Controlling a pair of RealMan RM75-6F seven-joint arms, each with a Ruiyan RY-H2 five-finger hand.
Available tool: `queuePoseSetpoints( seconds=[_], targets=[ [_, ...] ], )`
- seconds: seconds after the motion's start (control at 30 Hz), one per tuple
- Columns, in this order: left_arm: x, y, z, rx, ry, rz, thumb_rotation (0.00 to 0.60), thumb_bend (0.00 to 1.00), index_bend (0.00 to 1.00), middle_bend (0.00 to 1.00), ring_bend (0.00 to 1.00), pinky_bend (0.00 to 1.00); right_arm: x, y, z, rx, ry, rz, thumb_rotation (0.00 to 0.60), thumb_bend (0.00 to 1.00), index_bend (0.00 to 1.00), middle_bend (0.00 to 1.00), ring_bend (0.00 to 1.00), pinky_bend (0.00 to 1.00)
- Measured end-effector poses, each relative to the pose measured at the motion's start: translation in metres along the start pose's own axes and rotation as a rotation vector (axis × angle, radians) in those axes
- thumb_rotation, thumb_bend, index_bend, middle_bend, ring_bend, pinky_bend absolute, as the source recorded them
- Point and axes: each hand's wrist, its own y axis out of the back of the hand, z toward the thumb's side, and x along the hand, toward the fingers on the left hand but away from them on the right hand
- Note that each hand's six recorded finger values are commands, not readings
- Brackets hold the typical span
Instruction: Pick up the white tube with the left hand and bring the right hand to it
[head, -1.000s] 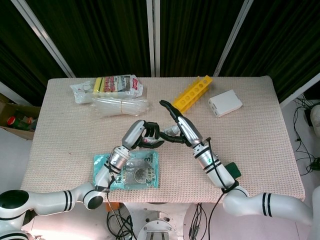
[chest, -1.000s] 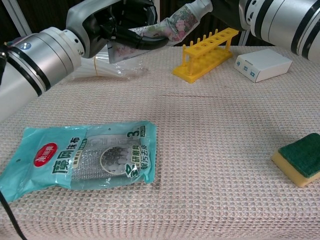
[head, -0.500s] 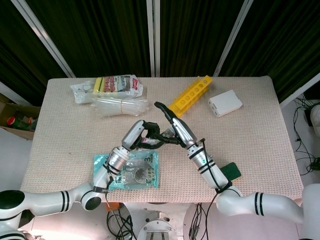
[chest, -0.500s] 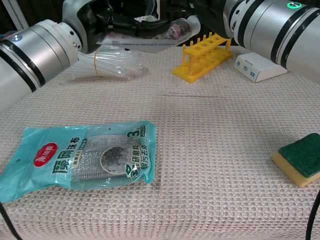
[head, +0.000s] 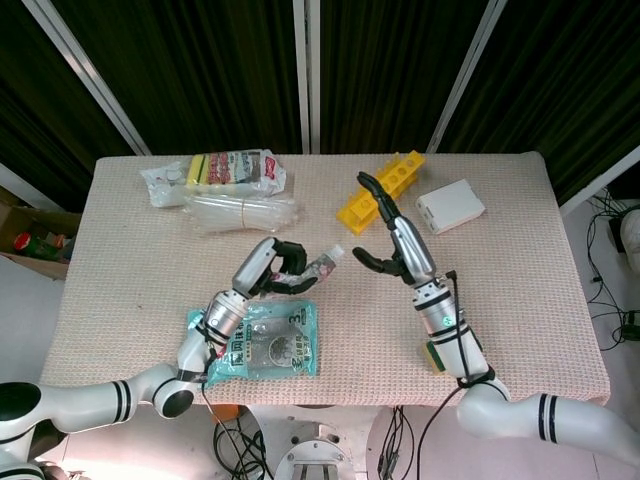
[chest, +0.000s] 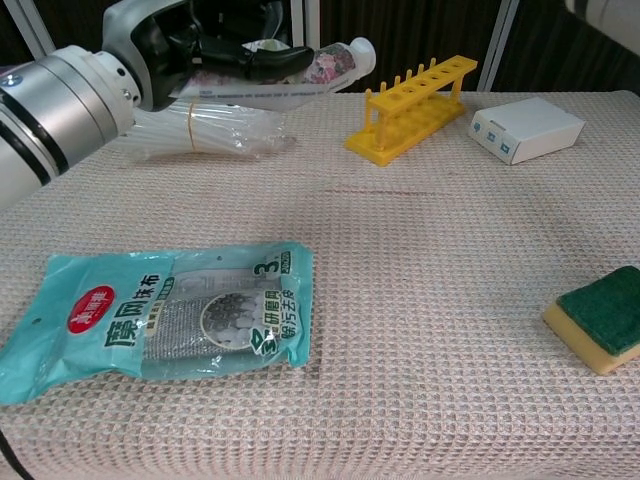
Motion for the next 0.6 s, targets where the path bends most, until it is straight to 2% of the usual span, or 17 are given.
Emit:
queuePoseSetpoints(
  seconds=[0.17,0.27,0.33,0.4,0.43,0.5,0.53,0.6],
  targets=[
    [-0.001,0.012,-0.023,0.126,0.051,0.009,0.6,0.41,0.78,0.88,0.74,0.82,0.027,0.052,-0.009,0.02,-0.015,-0.108,0.122,0.0,0.0,0.0,0.0,0.0],
    [-0.002,0.017,-0.041,0.243,0.089,-0.002,0.6,0.37,0.75,0.83,0.69,0.78,0.045,0.066,-0.022,0.002,-0.044,-0.139,0.123,0.0,0.0,0.0,0.0,0.0],
    [-0.004,0.014,-0.053,0.312,0.119,-0.042,0.6,0.29,0.61,0.63,0.53,0.63,0.054,0.073,-0.029,-0.006,-0.06,-0.152,0.123,0.0,0.0,0.0,0.0,0.0],
    [-0.007,0.008,-0.062,0.357,0.141,-0.095,0.6,0.16,0.32,0.3,0.25,0.34,0.06,0.08,-0.037,-0.012,-0.076,-0.165,0.123,0.0,0.0,0.0,0.0,0.0],
    [-0.01,0.006,-0.068,0.391,0.154,-0.132,0.6,0.13,0.21,0.17,0.15,0.24,0.062,0.083,-0.04,-0.013,-0.082,-0.171,0.123,0.0,0.0,0.0,0.0,0.0],
    [-0.014,0.005,-0.076,0.441,0.169,-0.16,0.599,0.08,0.09,0.05,0.06,0.16,0.067,0.089,-0.045,-0.011,-0.092,-0.183,0.122,0.0,0.0,0.0,0.0,0.0],
    [-0.014,0.008,-0.079,0.473,0.173,-0.155,0.58,0.06,0.08,0.02,0.05,0.15,0.069,0.09,-0.046,-0.007,-0.094,-0.185,0.122,0.0,0.0,0.0,0.0,0.0],
    [-0.014,0.017,-0.081,0.521,0.174,-0.125,0.481,0.03,0.07,0.0,0.03,0.14,0.072,0.094,-0.048,0.011,-0.098,-0.189,0.122,0.0,0.0,0.0,0.0,0.0]
  ],
)
